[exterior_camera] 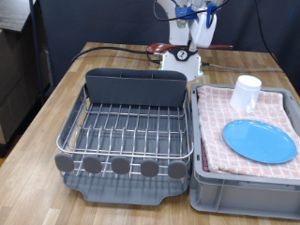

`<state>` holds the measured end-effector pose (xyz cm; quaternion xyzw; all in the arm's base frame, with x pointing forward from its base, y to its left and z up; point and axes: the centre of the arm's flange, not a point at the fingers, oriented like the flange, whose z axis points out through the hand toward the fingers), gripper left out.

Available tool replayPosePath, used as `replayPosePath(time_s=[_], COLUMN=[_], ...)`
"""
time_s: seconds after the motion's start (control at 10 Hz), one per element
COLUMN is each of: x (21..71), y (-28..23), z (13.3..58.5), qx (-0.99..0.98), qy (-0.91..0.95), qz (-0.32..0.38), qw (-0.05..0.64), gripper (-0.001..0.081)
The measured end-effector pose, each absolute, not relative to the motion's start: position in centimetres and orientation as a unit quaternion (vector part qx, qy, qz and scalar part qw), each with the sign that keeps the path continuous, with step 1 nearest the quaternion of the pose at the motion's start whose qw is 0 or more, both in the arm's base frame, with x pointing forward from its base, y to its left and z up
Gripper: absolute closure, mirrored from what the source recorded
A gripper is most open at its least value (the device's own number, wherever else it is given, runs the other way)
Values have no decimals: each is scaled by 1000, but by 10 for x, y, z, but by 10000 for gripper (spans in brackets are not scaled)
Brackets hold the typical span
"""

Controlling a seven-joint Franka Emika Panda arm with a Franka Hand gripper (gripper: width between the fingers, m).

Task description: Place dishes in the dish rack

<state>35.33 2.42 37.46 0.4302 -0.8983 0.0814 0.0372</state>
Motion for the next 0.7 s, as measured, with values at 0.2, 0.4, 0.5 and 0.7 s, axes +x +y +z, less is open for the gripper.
replayPosePath(time_s=[0.2, 0.4, 0.5, 0.7], x=[349, 343, 340, 336], y=[10, -8, -18, -35], z=[369, 359, 355, 350], qx=[416, 405, 403, 407], qy=[-906, -913, -914, -912], qz=[69, 34, 9, -35], qw=[40, 37, 32, 19], gripper=[714, 714, 714, 714])
